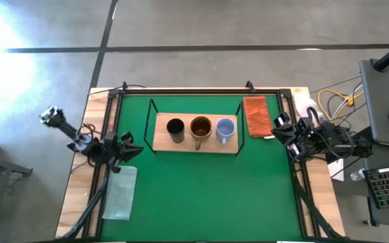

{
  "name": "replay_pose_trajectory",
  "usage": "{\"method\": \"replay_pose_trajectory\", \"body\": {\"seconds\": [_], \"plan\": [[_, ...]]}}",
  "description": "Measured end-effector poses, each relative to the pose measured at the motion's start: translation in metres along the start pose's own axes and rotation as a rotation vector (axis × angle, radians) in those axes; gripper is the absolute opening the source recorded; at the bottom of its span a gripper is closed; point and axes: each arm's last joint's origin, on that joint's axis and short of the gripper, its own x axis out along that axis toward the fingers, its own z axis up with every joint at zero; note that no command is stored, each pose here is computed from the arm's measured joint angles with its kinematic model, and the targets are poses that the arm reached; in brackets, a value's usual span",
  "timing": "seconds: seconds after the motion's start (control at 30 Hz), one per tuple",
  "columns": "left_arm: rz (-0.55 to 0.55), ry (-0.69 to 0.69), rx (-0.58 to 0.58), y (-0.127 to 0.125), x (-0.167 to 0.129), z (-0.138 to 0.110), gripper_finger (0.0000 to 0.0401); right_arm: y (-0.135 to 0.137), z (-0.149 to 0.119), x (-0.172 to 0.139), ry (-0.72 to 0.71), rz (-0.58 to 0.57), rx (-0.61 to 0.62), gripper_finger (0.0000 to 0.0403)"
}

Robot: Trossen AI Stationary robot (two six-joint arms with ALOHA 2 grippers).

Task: Stack small to large cups/mugs on shelf
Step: Return to Home Position

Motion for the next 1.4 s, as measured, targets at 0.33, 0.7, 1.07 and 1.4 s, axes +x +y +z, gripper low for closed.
{"method": "replay_pose_trajectory", "body": {"seconds": [0.33,0.7,1.07,1.4], "plan": [[0.123,0.017,0.028,-0.001,-0.006,-0.007,0.0027,-0.005,-0.024,-0.003,0.094,0.072,0.039,0.0022],[0.177,0.134,-0.032,0.007,-0.009,-0.023,0.0027,-0.004,-0.031,-0.005,0.111,0.158,0.063,0.0022],[0.263,0.247,0.014,0.016,-0.012,-0.038,0.0027,-0.007,-0.039,-0.006,0.155,0.143,0.038,0.0022],[0.305,0.326,0.111,0.019,-0.010,-0.050,0.0027,-0.016,-0.068,-0.014,0.463,0.029,0.073,0.0022]]}}
